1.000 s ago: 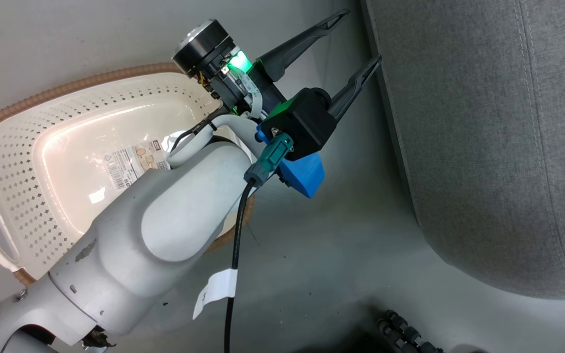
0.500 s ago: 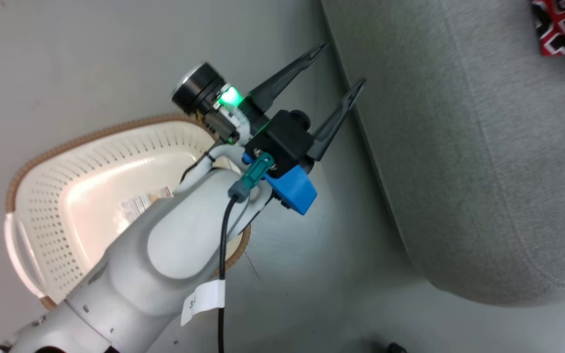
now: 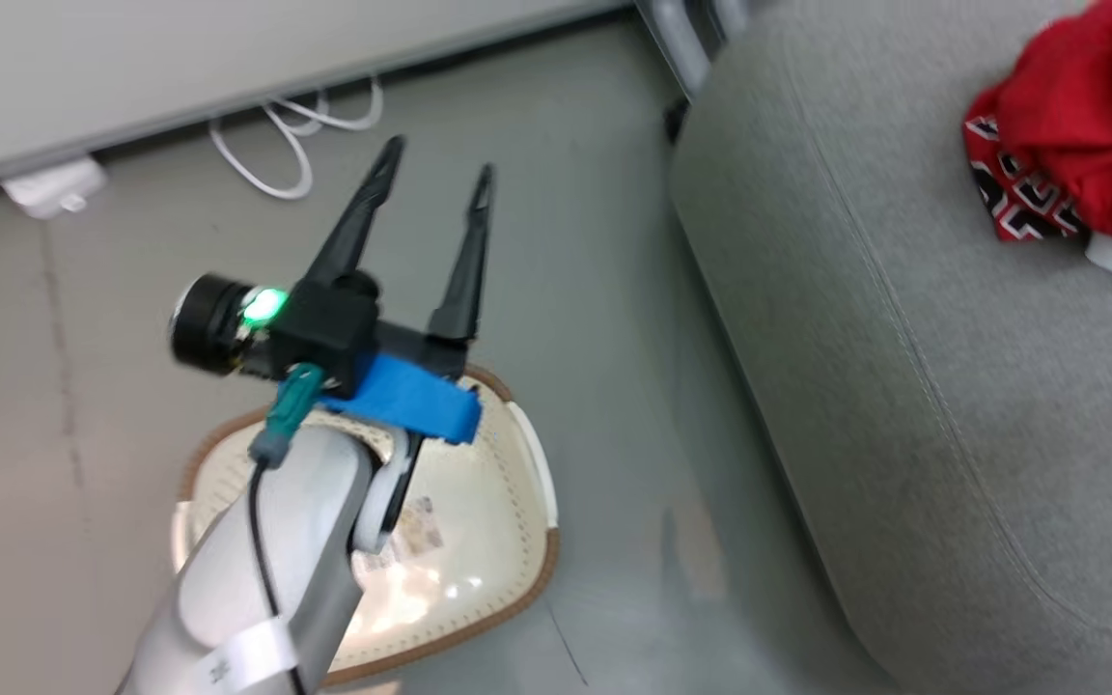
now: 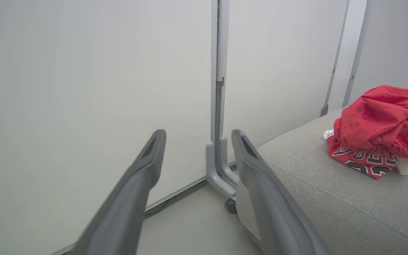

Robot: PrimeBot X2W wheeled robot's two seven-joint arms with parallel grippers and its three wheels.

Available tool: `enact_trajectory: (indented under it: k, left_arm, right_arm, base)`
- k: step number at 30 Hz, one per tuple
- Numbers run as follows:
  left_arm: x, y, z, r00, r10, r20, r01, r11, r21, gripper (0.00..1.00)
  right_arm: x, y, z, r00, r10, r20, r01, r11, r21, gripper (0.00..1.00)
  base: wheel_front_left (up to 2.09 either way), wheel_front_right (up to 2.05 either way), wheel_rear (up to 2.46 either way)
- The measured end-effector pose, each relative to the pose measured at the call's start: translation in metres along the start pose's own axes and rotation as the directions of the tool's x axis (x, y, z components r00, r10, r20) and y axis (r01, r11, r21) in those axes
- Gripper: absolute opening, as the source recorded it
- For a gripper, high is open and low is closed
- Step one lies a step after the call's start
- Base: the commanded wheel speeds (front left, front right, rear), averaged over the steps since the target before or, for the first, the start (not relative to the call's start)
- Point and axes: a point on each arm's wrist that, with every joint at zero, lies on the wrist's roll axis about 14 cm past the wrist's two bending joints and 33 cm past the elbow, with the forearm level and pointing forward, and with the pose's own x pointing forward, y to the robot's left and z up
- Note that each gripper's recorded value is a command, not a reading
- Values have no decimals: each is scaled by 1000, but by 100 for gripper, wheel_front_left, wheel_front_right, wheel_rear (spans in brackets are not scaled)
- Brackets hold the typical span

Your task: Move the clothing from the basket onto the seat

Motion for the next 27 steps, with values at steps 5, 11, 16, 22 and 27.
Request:
enact_trajectory:
  k: [5, 11, 16, 22, 27]
  left_arm:
    - [-44, 43, 24, 985, 172, 22, -173, 984, 42, 100]
    - [-106, 76, 48, 939, 340, 55, -344, 936, 75, 100]
    - [-153, 91, 61, 896, 437, 77, -442, 894, 71, 100]
    - [-197, 94, 69, 859, 502, 96, -509, 858, 65, 100]
    - [-218, 95, 71, 841, 531, 103, -538, 841, 53, 100]
  right_arm:
    - [0, 53, 18, 990, 128, 58, -132, 989, 73, 100]
    - [-15, 105, 36, 966, 238, 104, -252, 954, 160, 100]
    - [-33, 139, 46, 945, 302, 123, -322, 920, 222, 100]
    - [-56, 158, 45, 937, 331, 108, -349, 892, 289, 100]
    - [-72, 168, 37, 931, 357, 77, -363, 877, 316, 100]
  base:
    - [0, 0, 0]
    - [0, 0, 0]
    - [0, 0, 0]
    - [0, 0, 0]
    - [0, 0, 0]
